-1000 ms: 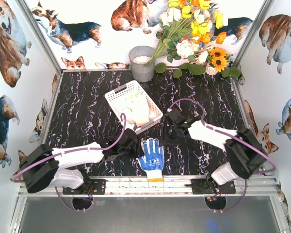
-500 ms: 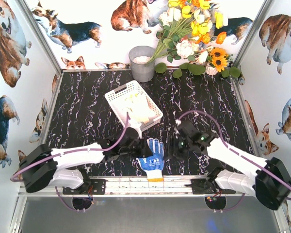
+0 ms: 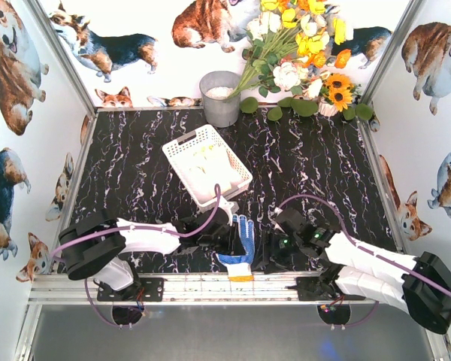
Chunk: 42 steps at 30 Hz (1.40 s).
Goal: Put the gloves into the storage basket
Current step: Pick up the glove from the center of the board.
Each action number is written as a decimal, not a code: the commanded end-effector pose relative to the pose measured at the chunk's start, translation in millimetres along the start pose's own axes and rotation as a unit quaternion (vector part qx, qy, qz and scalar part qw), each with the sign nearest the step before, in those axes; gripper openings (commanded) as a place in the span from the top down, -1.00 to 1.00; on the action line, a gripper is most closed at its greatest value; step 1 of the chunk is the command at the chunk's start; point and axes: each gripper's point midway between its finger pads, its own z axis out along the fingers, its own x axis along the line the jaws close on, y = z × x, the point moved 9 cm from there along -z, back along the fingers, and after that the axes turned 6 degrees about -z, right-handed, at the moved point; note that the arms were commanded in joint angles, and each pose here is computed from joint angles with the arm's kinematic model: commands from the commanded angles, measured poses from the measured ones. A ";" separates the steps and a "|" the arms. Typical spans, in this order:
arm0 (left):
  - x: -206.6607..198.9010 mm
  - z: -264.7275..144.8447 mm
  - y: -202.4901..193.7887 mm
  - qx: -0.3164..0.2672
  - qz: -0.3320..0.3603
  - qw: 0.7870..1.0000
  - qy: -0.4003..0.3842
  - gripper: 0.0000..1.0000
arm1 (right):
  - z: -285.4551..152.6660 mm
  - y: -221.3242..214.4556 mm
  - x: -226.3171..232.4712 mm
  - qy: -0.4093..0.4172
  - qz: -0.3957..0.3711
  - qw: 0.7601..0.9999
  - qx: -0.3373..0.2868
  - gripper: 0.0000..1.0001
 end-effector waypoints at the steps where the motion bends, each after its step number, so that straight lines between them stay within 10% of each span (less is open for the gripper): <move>1: 16.7 2.0 -5.9 -0.008 -0.005 0.999 0.035 0.62 | 8.8 4.2 14.6 0.053 -0.005 0.999 -0.011 -0.11; 42: 35.7 -4.4 -15.1 -0.010 -0.007 0.996 0.083 0.63 | 45.1 -4.8 1.0 -0.012 0.010 0.999 0.033 0.46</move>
